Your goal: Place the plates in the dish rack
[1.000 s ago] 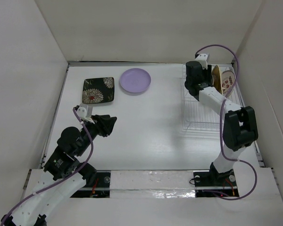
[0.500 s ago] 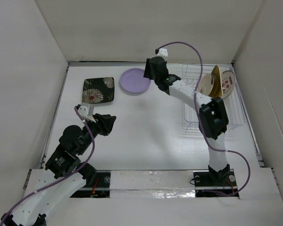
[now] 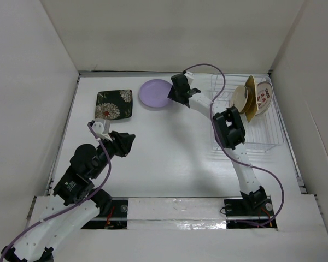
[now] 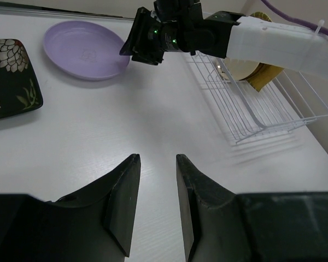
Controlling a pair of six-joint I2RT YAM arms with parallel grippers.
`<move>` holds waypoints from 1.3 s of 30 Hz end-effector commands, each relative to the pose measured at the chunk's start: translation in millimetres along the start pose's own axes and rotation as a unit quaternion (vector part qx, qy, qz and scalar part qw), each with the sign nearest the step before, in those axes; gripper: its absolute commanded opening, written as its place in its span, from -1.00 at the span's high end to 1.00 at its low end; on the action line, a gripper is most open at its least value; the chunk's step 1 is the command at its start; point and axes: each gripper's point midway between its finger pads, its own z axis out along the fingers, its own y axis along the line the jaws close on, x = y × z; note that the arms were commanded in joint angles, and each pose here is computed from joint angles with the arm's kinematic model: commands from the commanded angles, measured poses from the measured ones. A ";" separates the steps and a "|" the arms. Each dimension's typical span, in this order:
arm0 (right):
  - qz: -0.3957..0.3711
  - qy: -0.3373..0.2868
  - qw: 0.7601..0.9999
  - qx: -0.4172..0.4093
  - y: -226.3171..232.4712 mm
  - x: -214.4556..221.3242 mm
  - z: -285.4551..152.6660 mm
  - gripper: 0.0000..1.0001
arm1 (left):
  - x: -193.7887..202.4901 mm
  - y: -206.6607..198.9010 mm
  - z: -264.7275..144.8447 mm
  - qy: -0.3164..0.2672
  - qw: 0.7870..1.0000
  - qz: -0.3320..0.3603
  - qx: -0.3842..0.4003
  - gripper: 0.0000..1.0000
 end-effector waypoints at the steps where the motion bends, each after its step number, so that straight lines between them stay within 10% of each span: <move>1: 0.039 0.012 0.998 -0.040 16.9 -9.5 -1.9 0.12 | -7.4 -4.0 2.8 -0.016 1.000 0.004 0.008 0.41; 7: 0.055 0.022 0.997 -0.048 7.8 -1.3 -7.6 0.84 | -8.6 -3.5 1.7 -0.019 1.000 0.003 0.007 0.42; 13: 0.042 0.049 0.997 -0.041 3.8 13.0 -2.8 0.14 | -8.5 -3.4 0.6 -0.020 1.000 0.002 0.007 0.42; 17: 0.041 0.058 0.996 -0.053 6.6 19.1 -1.5 0.14 | -10.9 -2.5 -1.3 -0.025 1.000 0.000 0.005 0.42; 23: 0.025 0.042 0.998 -0.049 7.0 20.6 -9.0 1.00 | -11.1 -1.9 -1.3 -0.026 1.000 0.001 0.003 0.42; 31: -0.012 -0.196 0.980 -0.036 49.1 -137.0 -158.2 1.00 | -10.8 -2.2 -2.0 -0.025 1.000 0.001 0.005 0.42; 39: -0.173 -0.303 0.901 0.258 -84.7 -218.3 -288.5 1.00 | -18.0 -9.1 -8.9 -0.041 0.999 0.000 0.025 0.42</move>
